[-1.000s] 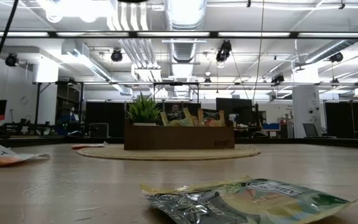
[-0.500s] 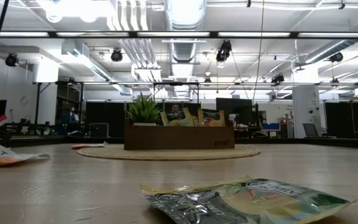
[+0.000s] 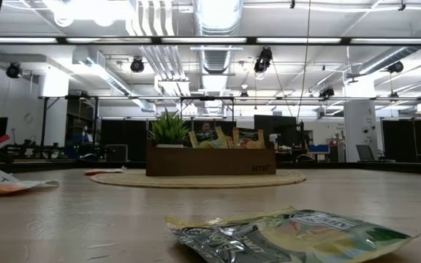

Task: Pick & Place Tea
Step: Put the yellow tea bag into the middle section of the wooden organizer

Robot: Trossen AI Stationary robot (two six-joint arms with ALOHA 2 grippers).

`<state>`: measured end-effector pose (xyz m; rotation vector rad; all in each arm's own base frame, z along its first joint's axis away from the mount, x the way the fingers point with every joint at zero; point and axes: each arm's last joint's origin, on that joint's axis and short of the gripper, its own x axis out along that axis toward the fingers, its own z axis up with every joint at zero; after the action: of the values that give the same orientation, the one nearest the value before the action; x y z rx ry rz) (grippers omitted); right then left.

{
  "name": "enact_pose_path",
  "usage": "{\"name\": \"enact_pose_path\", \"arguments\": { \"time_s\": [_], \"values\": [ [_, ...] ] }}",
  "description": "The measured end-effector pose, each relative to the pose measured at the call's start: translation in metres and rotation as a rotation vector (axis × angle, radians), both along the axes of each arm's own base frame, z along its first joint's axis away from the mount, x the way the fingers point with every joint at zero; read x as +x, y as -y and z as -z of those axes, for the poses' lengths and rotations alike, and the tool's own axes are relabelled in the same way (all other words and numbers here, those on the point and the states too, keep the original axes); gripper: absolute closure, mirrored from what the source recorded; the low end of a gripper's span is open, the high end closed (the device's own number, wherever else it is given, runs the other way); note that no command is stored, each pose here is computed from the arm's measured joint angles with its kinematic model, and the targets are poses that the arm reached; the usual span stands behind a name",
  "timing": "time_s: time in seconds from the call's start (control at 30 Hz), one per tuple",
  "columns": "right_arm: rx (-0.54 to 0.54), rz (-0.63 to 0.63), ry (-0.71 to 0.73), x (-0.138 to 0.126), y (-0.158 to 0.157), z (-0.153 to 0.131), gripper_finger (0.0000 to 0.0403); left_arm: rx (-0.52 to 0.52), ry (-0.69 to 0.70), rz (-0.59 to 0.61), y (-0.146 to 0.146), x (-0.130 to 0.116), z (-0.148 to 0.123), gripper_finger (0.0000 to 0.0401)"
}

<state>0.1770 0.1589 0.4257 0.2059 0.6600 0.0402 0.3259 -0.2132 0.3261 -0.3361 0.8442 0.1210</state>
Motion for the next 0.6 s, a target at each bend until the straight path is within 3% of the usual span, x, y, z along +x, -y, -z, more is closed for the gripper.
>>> {"name": "enact_pose_path", "arguments": {
  "time_s": [0.3, 0.6],
  "values": [
    [0.082, 0.026, -0.126, 0.049, -0.044, 0.024, 0.0242, 0.106, -0.085, 0.045, 0.013, -0.025, 0.004, 0.0314],
    [0.075, 0.019, -0.276, 0.106, -0.086, 0.066, 0.0195, 0.230, -0.026, -0.011, 0.025, -0.067, -0.011, 0.0314]
  ]
}}
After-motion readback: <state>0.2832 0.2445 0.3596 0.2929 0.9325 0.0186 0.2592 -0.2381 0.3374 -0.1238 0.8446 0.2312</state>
